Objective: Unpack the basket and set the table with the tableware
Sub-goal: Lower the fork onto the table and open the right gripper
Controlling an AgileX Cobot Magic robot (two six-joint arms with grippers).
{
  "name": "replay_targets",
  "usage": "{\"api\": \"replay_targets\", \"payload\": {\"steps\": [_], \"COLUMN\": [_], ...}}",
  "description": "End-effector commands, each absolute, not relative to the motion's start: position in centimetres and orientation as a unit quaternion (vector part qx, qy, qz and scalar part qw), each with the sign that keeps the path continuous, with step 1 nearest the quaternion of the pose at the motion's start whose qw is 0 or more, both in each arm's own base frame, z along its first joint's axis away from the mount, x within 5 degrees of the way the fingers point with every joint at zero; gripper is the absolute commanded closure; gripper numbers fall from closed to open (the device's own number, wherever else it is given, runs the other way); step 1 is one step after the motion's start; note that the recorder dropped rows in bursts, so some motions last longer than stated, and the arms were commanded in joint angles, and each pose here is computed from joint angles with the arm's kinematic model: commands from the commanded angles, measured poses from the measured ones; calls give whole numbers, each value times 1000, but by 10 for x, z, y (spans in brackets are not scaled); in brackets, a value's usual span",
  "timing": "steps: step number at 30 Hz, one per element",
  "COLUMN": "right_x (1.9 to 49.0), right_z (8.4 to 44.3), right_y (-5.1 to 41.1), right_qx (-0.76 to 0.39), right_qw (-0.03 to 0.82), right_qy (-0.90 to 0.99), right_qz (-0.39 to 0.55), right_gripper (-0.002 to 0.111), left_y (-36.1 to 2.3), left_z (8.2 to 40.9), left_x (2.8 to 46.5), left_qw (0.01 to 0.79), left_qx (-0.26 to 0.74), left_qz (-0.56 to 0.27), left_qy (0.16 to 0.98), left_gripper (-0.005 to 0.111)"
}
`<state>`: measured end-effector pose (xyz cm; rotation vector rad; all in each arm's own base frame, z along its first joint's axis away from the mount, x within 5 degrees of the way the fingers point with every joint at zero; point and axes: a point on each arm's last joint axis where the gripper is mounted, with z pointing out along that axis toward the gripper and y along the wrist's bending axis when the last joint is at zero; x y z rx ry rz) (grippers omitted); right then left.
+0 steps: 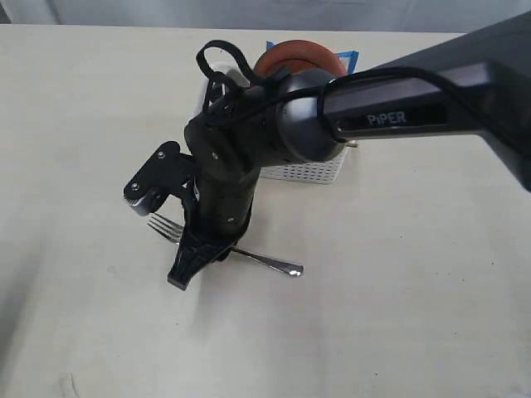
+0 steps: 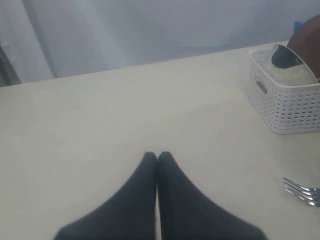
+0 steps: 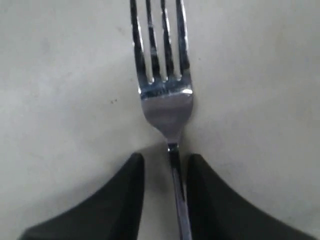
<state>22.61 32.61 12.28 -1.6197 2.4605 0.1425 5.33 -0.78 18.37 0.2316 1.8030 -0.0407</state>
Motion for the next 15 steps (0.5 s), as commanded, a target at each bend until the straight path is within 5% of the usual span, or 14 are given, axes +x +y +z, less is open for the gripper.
{"api": "replay_targets", "payload": {"steps": [1, 15], "right_x": [228, 231], "right_z": [121, 133], "right_y": [326, 329], "right_qx": [-546, -294], "right_qw": [98, 93], "right_qy": [831, 948], "right_qz": [46, 80], "right_gripper": [106, 109], "left_y": [-8, -8], "left_z": [184, 184], "left_x": [53, 53], "left_qw": [617, 617], "left_qx": [99, 99], "left_qz": [-18, -18], "left_qy": [781, 781], "left_gripper": [107, 107]}}
